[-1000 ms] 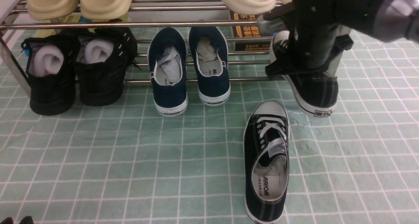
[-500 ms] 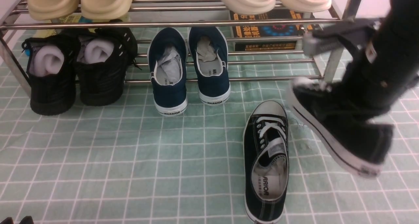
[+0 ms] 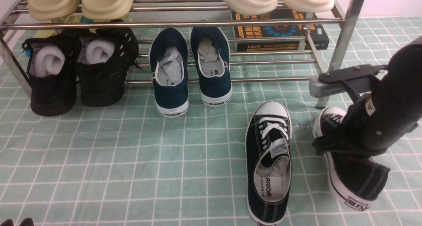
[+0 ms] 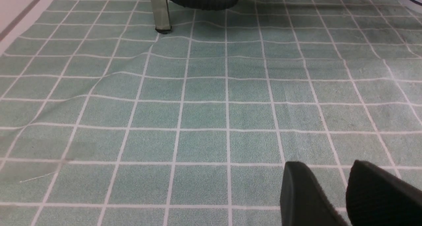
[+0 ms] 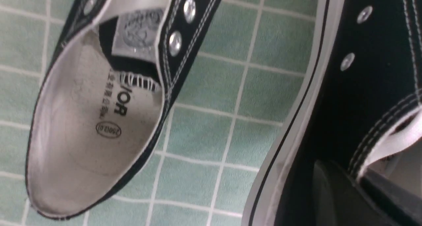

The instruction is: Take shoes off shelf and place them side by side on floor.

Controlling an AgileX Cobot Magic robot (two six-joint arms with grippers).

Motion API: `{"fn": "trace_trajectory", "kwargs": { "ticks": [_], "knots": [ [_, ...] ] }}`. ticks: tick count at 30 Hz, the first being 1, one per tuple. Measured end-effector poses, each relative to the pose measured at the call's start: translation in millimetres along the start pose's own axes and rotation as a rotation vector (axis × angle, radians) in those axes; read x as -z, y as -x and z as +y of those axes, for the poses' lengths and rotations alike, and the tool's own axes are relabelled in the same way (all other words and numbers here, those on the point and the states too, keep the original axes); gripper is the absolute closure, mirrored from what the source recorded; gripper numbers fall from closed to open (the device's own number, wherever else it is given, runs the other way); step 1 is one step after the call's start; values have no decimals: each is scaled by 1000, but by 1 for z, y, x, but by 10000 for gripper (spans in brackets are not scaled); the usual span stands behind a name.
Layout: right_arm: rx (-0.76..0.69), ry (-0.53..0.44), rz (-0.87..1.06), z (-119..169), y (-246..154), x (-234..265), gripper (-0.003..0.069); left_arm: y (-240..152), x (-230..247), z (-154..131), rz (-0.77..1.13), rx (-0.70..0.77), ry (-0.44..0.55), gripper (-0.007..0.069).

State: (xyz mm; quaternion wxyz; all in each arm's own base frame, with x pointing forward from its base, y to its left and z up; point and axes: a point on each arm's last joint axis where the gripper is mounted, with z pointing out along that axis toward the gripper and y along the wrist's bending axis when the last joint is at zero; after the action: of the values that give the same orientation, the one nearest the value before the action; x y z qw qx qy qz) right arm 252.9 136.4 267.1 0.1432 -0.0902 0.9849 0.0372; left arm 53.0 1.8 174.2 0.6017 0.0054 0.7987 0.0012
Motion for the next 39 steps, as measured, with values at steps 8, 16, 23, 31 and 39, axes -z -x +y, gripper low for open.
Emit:
{"fn": "trace_trajectory", "kwargs": {
  "ticks": [8,16,23,31,39],
  "knots": [
    [4,-2,-43,2,15,22,653,0,0,0,0,0,0,386],
    [8,-17,-35,3,21,26,648,0,0,0,1,0,0,386],
    [7,-18,11,9,30,-5,644,0,0,0,1,0,0,386],
    [-29,-9,120,16,31,-38,638,0,0,0,1,0,0,386],
    [-81,43,214,22,26,-48,606,0,0,0,1,0,0,386]
  ]
}}
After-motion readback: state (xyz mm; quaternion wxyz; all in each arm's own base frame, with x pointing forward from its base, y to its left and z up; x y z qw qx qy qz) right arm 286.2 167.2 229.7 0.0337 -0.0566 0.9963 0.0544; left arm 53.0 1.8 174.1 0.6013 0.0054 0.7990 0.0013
